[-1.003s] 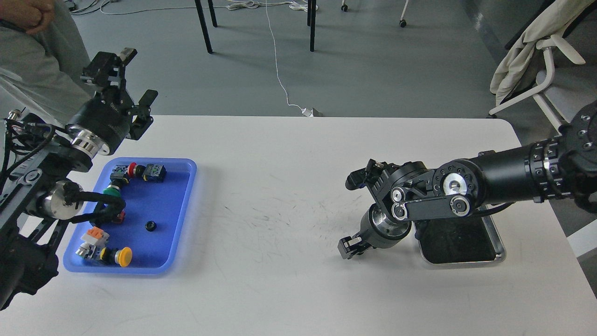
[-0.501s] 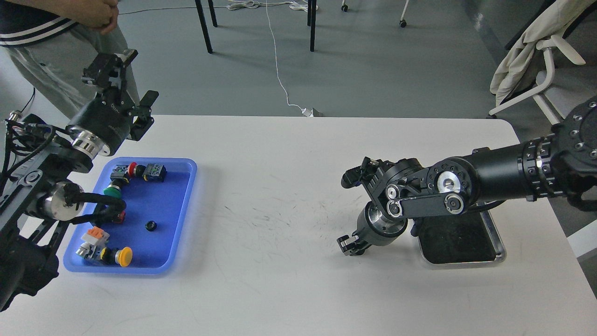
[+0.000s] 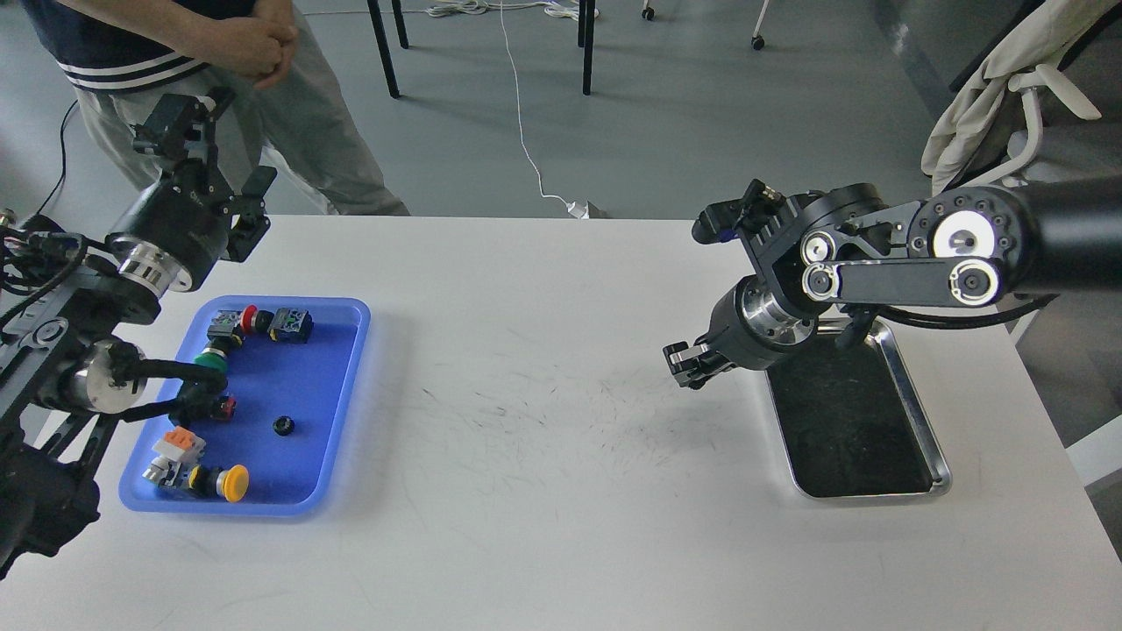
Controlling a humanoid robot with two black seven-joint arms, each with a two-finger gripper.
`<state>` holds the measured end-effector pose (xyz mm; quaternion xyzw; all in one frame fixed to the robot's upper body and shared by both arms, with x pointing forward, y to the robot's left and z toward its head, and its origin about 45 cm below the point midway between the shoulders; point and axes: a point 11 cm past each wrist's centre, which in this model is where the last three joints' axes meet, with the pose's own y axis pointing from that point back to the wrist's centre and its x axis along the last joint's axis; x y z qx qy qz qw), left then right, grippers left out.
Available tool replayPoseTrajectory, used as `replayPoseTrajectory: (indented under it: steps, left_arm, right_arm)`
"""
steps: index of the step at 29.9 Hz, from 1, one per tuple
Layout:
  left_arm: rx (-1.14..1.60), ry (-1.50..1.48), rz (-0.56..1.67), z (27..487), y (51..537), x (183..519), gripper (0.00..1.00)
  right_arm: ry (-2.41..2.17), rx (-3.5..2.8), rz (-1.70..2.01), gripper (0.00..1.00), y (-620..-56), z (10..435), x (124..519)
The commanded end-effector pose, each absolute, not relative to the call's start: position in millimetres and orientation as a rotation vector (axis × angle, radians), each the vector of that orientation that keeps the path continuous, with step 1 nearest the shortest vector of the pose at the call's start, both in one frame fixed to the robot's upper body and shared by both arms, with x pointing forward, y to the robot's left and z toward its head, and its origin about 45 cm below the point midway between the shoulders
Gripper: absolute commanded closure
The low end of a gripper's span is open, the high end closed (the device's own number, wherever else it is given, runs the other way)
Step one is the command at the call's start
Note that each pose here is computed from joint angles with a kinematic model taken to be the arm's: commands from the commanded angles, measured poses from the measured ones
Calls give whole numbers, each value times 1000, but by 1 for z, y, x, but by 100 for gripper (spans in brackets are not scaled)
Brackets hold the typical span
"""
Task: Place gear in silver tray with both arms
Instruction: 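Carry the gear into the silver tray and open the right gripper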
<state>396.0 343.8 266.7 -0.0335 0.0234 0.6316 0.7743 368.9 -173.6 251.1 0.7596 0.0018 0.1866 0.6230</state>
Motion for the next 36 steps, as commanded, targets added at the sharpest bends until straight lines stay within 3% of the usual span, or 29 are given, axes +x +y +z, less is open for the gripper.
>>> replayPoseTrajectory:
  steps: [1, 5, 9, 17, 36]
  left_arm:
    - [-57, 43, 1374, 267, 349, 396, 2]
    - [-39, 37, 1387, 267, 357, 395, 2]
    - [-19, 35, 1399, 265, 363, 392, 2]
    - [-21, 42, 1401, 263, 361, 392, 2]
    - [-16, 40, 1401, 263, 362, 392, 2]
  right_arm:
    - [-153, 1785, 394, 94, -225, 287, 372]
    - [-305, 1752, 382, 94, -291, 301, 371]
    - [-356, 1748, 328, 94, -320, 278, 367]
    - [-300, 1707, 308, 94, -323, 210, 359]
    - [-301, 1651, 283, 94, -307, 156, 380]
